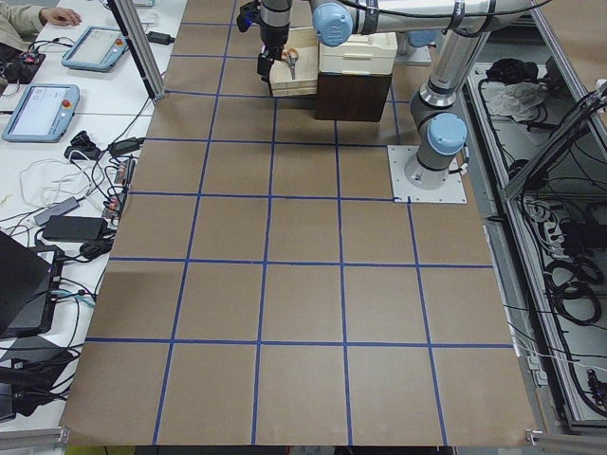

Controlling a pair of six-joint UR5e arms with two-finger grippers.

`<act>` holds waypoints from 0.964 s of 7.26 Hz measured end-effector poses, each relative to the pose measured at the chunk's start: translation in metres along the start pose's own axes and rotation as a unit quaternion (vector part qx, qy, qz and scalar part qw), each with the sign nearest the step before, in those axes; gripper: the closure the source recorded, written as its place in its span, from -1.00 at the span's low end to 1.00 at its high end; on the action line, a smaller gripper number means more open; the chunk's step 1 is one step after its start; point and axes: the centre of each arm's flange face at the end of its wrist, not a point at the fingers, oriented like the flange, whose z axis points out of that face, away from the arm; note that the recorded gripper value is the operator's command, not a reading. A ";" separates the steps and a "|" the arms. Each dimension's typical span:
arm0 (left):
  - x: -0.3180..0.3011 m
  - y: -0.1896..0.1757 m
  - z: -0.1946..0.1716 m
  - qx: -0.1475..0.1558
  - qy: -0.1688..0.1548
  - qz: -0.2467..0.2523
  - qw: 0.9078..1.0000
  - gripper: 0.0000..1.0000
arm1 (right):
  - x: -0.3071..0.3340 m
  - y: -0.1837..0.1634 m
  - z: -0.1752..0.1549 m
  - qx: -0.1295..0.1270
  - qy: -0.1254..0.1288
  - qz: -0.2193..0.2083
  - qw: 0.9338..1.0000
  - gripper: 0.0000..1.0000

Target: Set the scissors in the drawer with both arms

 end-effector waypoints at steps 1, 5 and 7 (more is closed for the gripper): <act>0.000 0.000 0.000 0.001 0.000 0.000 1.000 -1.00 | 0.000 0.000 0.000 0.001 0.000 0.000 1.000 -1.00; 0.000 -0.001 0.003 0.000 0.002 0.000 1.000 -1.00 | -0.001 0.001 -0.001 0.002 -0.001 -0.001 1.000 -1.00; -0.002 -0.003 0.009 -0.004 0.005 -0.002 1.000 -1.00 | -0.002 0.001 -0.001 0.003 -0.001 -0.001 1.000 -1.00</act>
